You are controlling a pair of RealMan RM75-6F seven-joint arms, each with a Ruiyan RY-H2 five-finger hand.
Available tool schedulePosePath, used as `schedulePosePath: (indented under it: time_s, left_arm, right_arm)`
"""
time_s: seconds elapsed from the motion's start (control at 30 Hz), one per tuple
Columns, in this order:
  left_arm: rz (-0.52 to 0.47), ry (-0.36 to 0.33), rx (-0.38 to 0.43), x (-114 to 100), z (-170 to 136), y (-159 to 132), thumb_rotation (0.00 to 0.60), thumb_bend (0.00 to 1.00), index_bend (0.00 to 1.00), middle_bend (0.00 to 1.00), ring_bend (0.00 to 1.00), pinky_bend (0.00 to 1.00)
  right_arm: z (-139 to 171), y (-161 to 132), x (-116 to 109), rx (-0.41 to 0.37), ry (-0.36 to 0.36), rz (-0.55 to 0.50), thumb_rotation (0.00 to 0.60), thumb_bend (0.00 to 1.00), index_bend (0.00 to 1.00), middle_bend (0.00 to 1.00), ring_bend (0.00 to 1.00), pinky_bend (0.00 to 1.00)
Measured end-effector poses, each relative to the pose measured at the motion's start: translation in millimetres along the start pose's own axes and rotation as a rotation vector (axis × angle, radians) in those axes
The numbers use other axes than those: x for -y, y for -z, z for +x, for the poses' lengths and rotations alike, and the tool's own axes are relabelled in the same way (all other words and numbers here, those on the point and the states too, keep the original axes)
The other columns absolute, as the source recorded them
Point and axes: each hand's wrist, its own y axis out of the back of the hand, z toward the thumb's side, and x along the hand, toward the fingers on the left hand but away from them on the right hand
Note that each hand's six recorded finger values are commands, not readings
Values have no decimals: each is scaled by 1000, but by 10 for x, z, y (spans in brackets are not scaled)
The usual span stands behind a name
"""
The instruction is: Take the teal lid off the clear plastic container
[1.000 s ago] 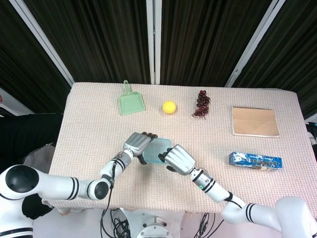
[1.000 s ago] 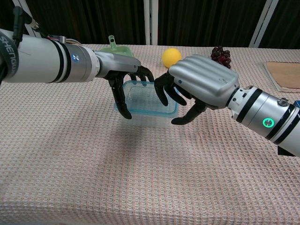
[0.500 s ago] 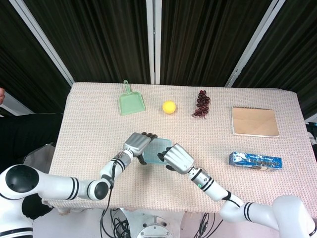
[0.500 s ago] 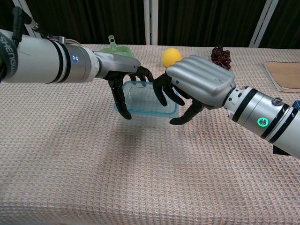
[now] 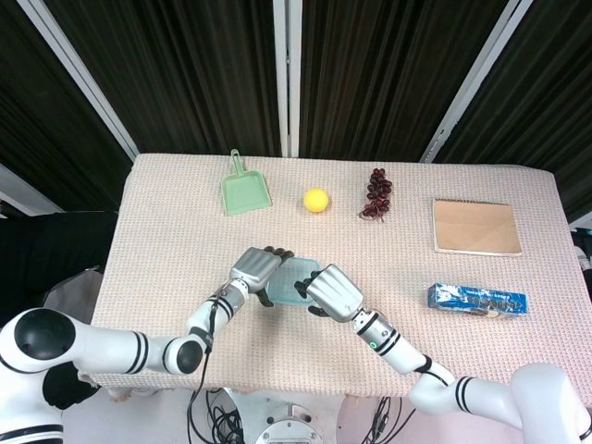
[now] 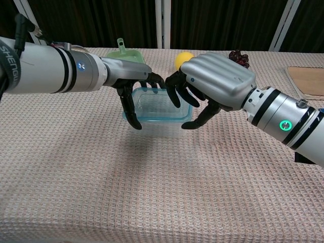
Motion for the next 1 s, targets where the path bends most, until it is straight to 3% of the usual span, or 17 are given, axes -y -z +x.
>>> schedulePosePath:
  time_s: [0.17, 0.33, 0.4, 0.77, 1.0]
  left_arm:
    - [1, -3, 3, 11, 1, -9, 600, 0, 164, 263, 196, 356]
    - [-30, 2, 12, 11, -5, -25, 600, 0, 151, 252, 196, 334]
    - [-53, 12, 21, 17, -11, -35, 600, 0, 128, 246, 196, 311]
    - [-100, 15, 51, -23, -48, -42, 600, 0, 47, 207, 194, 304]
    - [-100, 3, 51, -43, -72, -27, 600, 0, 20, 162, 131, 299]
  right_arm:
    - [1, 5, -38, 5, 12, 3, 600, 59, 615, 764, 740, 960]
    - [6, 8, -47, 1, 24, 2, 600, 286, 612, 763, 741, 967]
    - [8, 11, -43, -4, 29, 14, 600, 330, 607, 762, 741, 968]
    - [-3, -16, 5, -20, 34, 44, 600, 533, 559, 761, 743, 976]
    - [-7, 14, -22, -13, 46, 51, 600, 606, 553, 773, 757, 998]
